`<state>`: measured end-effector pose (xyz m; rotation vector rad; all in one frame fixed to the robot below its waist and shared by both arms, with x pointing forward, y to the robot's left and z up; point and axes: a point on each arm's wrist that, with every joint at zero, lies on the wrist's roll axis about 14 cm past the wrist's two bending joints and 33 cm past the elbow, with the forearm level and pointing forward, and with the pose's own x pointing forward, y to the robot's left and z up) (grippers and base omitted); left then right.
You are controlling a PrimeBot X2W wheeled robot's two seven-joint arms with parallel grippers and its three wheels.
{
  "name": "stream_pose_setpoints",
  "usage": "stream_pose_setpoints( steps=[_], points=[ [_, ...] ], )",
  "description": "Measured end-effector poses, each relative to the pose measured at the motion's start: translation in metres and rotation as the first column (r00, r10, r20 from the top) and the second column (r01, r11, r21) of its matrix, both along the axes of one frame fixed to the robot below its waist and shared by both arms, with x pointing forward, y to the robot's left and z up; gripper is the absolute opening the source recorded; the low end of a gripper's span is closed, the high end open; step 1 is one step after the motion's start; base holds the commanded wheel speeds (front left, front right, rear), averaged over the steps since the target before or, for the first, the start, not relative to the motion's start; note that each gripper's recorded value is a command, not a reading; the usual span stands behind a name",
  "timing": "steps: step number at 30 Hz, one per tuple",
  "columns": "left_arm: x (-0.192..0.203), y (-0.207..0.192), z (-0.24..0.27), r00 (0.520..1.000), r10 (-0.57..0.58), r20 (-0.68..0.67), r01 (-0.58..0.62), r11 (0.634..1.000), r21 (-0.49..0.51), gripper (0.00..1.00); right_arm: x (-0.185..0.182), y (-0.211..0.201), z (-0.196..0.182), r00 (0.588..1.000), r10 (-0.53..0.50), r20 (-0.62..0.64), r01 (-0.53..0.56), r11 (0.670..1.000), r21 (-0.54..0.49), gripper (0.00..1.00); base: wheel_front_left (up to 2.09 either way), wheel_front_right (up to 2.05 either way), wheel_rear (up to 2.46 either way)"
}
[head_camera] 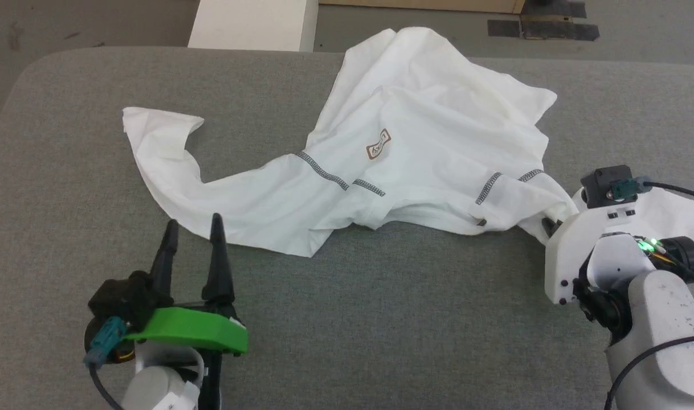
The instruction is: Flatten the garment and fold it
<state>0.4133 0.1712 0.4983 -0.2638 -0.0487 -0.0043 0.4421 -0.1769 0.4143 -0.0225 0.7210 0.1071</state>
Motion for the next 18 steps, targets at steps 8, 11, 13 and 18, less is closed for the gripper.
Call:
stream_pose_setpoints(
  steps=[8,11,13,18],
  points=[
    [-0.019,-0.081,-0.044,0.871,-0.358,-0.336,0.382,0.924,0.007,1.0,-0.015,-0.01,0.012,0.999,-0.025,0.036,0.025,1.0,0.015,0.0,0.0,0.0,0.0],
    [-0.011,-0.094,-0.049,0.826,-0.404,-0.393,0.453,0.891,0.037,1.0,-0.014,-0.012,0.015,0.999,-0.031,0.042,0.031,0.999,0.016,0.0,0.0,0.0,0.0],
    [-0.003,-0.095,-0.058,0.802,-0.409,-0.435,0.476,0.878,0.054,1.0,-0.013,-0.012,0.014,0.999,-0.032,0.041,0.031,0.999,0.02,0.0,0.0,0.0,0.0],
    [0.004,-0.095,-0.095,0.723,-0.396,-0.566,0.508,0.86,0.048,1.0,-0.015,-0.011,0.009,0.999,-0.039,0.029,0.038,0.999,0.032,0.0,0.0,0.0,0.0]
  ],
)
